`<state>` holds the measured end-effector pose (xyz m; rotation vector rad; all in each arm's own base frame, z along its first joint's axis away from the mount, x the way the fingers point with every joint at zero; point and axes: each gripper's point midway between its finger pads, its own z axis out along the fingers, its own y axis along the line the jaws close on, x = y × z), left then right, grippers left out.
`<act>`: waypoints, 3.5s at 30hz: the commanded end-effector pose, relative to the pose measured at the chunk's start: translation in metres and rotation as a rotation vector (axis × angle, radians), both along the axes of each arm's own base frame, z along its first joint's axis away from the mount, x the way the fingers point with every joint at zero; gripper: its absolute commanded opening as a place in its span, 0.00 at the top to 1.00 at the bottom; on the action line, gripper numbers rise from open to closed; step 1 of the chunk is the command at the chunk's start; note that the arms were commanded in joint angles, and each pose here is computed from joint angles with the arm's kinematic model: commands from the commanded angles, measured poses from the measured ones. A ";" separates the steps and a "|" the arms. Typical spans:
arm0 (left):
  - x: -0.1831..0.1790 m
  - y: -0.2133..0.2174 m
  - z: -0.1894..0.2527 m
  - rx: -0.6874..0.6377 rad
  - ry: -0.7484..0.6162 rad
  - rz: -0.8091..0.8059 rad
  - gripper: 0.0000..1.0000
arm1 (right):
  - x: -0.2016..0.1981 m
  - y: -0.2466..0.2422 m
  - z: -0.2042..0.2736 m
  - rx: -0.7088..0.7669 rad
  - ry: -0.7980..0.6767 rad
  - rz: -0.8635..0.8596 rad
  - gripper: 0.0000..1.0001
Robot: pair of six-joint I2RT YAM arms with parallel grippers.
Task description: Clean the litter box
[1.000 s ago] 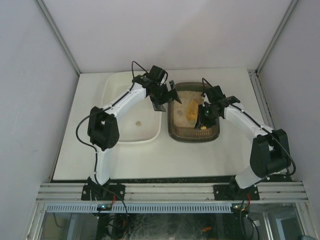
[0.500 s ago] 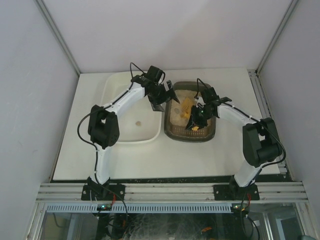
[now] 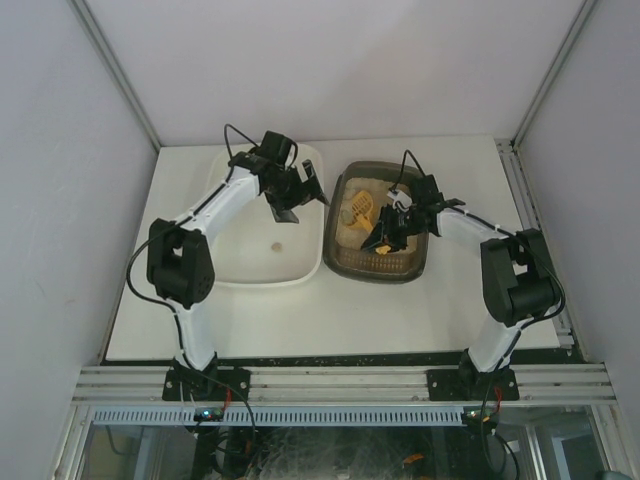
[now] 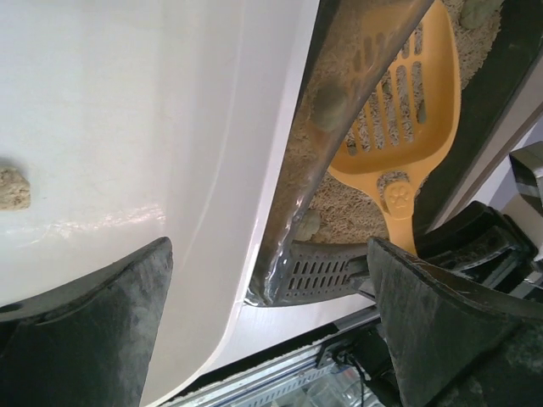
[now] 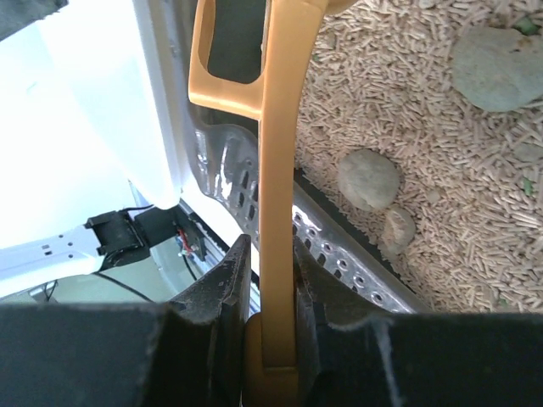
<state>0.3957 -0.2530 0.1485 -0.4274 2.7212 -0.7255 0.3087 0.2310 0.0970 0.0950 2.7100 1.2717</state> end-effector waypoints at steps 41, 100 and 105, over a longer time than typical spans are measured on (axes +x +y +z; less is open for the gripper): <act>-0.038 0.162 0.067 0.491 -0.453 -0.094 0.00 | -0.033 -0.052 0.053 0.413 -0.401 -0.331 1.00; -0.031 0.238 0.077 0.306 -0.278 -0.115 0.03 | -0.031 0.015 0.089 0.269 -0.359 -0.151 1.00; -0.035 0.246 0.073 0.278 -0.262 -0.105 0.01 | -0.038 0.059 0.103 0.259 -0.355 -0.065 1.00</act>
